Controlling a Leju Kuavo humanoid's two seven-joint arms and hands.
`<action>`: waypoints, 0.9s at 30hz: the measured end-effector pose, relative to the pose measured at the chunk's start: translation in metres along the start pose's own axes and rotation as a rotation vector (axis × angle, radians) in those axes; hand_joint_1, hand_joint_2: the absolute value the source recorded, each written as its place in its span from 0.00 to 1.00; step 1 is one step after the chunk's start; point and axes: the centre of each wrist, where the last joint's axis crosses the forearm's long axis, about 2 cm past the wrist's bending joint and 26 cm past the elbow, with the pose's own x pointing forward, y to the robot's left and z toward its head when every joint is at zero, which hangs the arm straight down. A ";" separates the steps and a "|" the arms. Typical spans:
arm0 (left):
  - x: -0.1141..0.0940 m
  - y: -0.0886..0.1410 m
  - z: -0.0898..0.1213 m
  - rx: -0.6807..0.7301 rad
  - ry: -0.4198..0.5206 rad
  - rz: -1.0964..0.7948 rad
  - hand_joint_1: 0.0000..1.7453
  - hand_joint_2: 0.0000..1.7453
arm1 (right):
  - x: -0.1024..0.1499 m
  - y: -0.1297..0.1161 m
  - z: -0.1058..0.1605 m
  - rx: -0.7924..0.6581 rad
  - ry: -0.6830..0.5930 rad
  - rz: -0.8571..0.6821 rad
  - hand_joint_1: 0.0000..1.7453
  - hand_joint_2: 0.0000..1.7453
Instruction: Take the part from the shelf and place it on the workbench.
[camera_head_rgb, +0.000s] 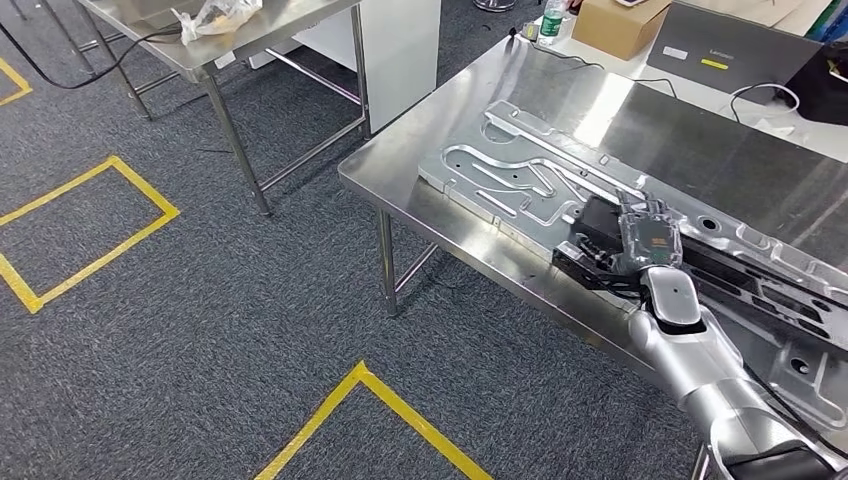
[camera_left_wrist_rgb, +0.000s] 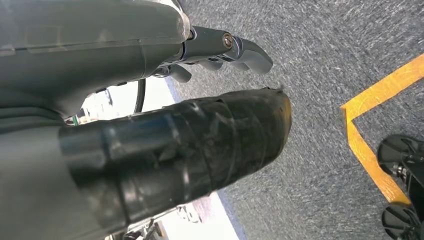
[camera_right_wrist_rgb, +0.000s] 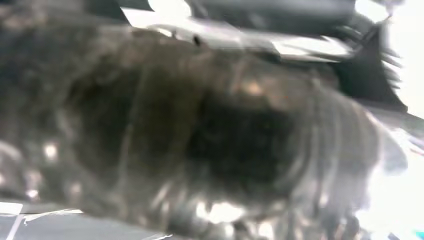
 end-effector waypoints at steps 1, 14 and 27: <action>0.000 0.000 0.000 -0.002 0.000 -0.004 0.00 0.00 | 0.007 -0.007 0.001 -0.039 -0.048 -0.009 0.00 0.00; -0.002 -0.002 0.001 -0.004 -0.004 0.006 0.00 0.00 | 0.051 -0.048 0.016 -0.228 -0.255 -0.026 0.00 0.00; -0.002 -0.001 0.001 0.001 0.002 -0.028 0.00 0.00 | 0.054 -0.051 0.029 -0.301 -0.330 -0.013 0.00 0.00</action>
